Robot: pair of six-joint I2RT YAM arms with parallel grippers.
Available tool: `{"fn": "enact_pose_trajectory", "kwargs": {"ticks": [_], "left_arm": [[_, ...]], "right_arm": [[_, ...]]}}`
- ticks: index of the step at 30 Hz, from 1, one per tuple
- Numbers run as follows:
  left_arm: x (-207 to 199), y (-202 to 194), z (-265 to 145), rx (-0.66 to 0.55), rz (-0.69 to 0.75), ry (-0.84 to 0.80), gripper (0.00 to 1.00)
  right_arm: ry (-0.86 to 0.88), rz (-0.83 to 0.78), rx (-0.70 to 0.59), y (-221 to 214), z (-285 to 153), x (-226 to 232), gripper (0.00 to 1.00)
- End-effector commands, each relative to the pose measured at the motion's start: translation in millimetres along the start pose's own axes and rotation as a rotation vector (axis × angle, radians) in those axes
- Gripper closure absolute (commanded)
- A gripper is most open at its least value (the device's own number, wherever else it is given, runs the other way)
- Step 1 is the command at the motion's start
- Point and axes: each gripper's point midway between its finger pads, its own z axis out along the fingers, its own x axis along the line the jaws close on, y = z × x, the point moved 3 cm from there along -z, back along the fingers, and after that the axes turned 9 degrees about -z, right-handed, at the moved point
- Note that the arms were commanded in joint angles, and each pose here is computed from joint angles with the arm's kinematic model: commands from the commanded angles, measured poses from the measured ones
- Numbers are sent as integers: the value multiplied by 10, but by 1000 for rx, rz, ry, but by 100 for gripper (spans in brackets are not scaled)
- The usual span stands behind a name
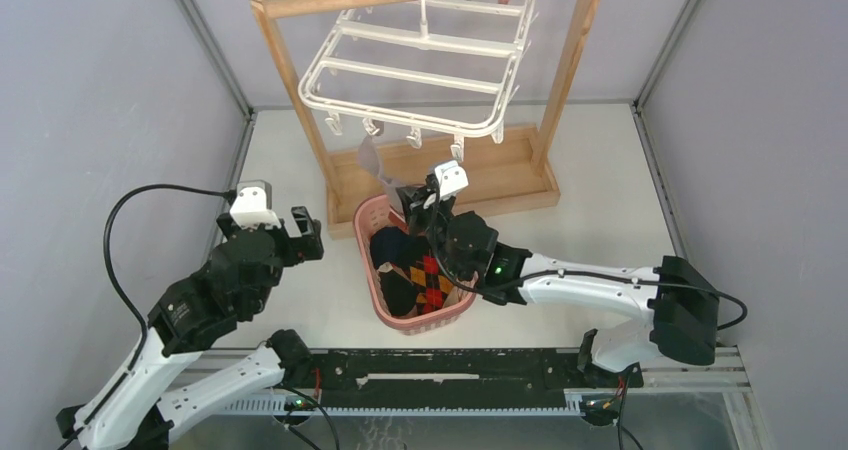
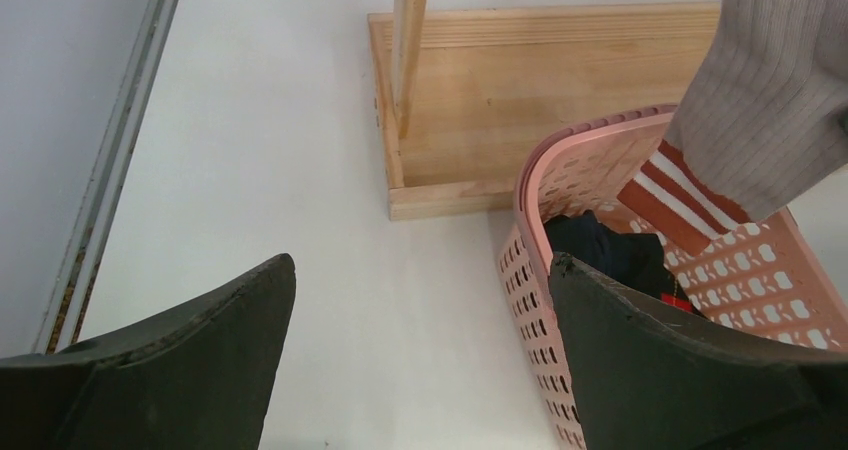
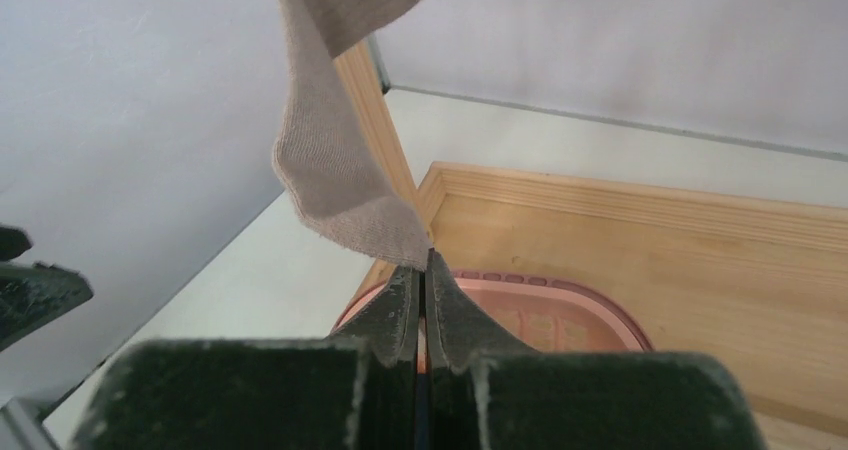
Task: Remove the socks clipped to the hanger
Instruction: Remove the sock from the hanger.
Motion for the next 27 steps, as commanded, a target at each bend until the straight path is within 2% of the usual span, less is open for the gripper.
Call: {"fn": "enact_pose_trajectory", "kwargs": {"ticks": [1, 9, 16, 21, 27], "left_arm": [[-148, 10, 57, 3, -20, -44, 0], [-344, -10, 62, 14, -26, -161, 0], [-675, -15, 28, 31, -37, -357, 0], [-833, -82, 64, 51, -27, -428, 0], [-1083, -97, 81, 21, -44, -563, 0]], "right_arm": [[115, 24, -17, 157, -98, 50, 97], [241, 65, -14, 302, -316, 74, 98], [312, 116, -33, 494, -495, -16, 99], [382, 145, -52, 645, -602, -50, 99], [512, 238, -53, 774, -676, -72, 99]]}}
